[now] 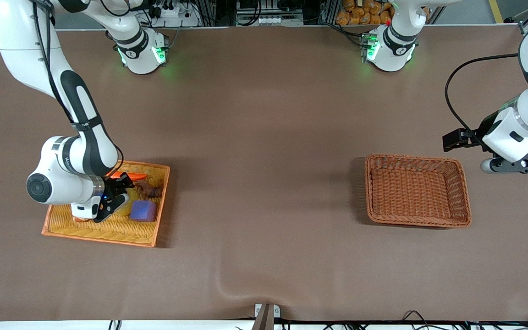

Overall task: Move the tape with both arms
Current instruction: 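Grasp the yellow tape roll with the right gripper and lift it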

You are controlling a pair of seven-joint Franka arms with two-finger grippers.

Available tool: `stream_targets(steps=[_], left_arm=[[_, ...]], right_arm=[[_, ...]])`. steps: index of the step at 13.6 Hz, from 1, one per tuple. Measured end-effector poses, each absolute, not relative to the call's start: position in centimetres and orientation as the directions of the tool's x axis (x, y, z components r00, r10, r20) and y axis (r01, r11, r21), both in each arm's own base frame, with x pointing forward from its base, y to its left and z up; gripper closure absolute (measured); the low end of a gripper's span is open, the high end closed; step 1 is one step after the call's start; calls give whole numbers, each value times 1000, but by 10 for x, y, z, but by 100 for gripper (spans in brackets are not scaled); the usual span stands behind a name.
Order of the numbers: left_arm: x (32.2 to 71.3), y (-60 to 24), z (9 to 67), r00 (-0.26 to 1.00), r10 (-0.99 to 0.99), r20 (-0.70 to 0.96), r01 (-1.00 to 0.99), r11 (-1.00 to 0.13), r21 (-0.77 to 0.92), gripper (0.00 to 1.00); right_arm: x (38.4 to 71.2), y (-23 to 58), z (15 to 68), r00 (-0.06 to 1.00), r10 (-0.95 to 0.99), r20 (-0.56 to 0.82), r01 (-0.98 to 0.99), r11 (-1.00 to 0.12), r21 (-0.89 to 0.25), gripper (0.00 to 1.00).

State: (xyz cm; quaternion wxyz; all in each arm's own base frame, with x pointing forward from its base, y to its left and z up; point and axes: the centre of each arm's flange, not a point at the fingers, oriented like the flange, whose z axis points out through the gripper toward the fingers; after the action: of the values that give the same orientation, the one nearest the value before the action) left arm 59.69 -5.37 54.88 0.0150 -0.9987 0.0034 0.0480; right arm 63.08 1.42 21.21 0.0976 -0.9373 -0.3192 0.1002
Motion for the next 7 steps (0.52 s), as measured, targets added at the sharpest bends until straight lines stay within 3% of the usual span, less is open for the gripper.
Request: stream_targets(steps=[4, 7], left_arm=[[597, -56, 549, 995, -9, -96, -11, -1000, -29, 0], [597, -56, 549, 995, -9, -95, -12, -1000, -29, 0]], right_arm=[[639, 18, 241, 766, 630, -133, 584, -766, -268, 78], [643, 19, 311, 763, 637, -106, 596, -758, -266, 78]])
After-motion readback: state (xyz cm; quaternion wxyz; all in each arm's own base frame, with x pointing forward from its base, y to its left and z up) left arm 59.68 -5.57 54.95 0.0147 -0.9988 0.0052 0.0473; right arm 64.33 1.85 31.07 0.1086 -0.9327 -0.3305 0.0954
